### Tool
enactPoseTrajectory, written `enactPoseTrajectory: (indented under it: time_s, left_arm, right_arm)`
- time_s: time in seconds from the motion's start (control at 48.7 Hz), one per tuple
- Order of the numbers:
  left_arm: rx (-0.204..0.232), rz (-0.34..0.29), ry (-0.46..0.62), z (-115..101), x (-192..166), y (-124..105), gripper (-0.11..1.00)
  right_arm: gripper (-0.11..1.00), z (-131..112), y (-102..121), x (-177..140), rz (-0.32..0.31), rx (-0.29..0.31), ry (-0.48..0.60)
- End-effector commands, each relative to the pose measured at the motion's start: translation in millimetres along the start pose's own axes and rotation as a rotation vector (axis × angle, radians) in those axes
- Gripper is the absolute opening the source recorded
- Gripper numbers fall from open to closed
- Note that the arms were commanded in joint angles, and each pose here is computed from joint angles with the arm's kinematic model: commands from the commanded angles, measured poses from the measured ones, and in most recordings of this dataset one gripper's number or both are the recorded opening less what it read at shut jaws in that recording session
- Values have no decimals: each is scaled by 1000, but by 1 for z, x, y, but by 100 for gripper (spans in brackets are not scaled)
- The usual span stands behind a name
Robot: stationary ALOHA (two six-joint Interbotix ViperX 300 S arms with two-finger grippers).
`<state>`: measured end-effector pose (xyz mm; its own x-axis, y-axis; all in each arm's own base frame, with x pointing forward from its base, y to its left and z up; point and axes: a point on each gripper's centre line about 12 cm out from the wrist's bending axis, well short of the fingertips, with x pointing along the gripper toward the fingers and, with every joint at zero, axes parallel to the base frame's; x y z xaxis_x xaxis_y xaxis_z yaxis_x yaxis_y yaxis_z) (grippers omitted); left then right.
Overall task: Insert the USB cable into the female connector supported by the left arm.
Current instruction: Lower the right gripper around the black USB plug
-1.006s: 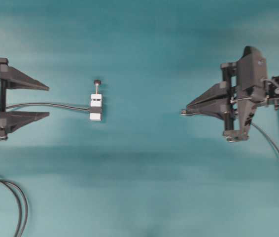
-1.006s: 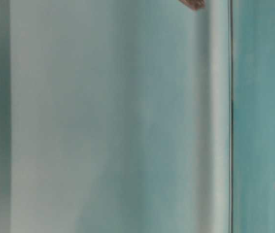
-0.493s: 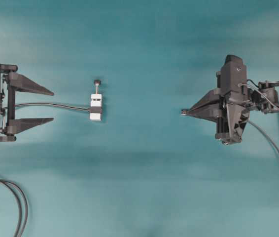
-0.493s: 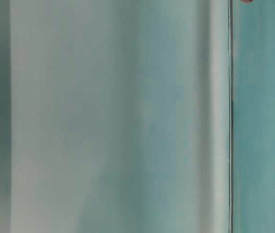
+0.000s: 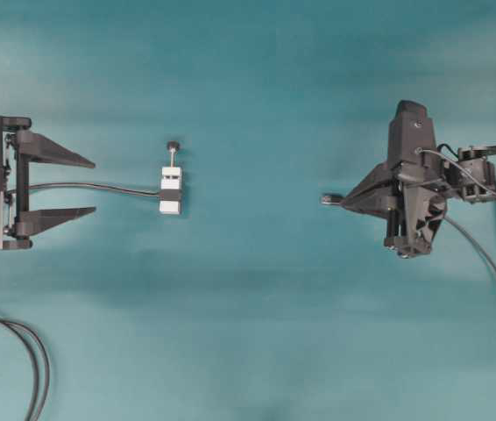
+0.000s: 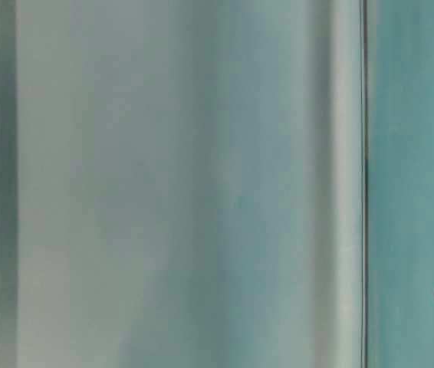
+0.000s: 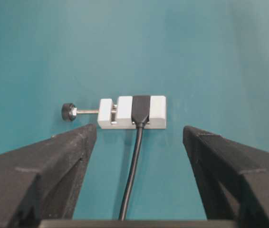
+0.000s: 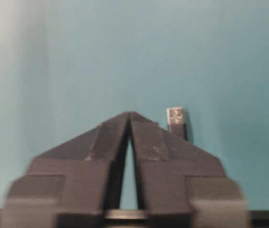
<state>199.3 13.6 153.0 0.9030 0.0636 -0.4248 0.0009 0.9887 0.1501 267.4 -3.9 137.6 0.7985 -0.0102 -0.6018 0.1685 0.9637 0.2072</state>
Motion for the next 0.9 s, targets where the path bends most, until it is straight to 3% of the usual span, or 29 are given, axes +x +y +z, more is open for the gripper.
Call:
enactPoseTrajectory:
  time_s: [0.0,0.123,0.185,0.411,0.883]
  left_arm:
    - [0,8,-25,8,2,2,86]
    - [-2,8,-33,14,4,3,86]
    - [-2,5,-36,17,4,3,86]
    - [-17,-18,-23,19,5,-2,86]
    - [-35,-31,-26,21,5,-5,86]
  right_arm:
    - [20,5,0,2,0,0,-10]
    - [52,-2,-5,9,-21,7,28]
    - [59,-4,-7,16,-28,9,45]
    - [54,-11,-9,36,-42,10,100]
    - [51,-7,-20,36,-61,35,50]
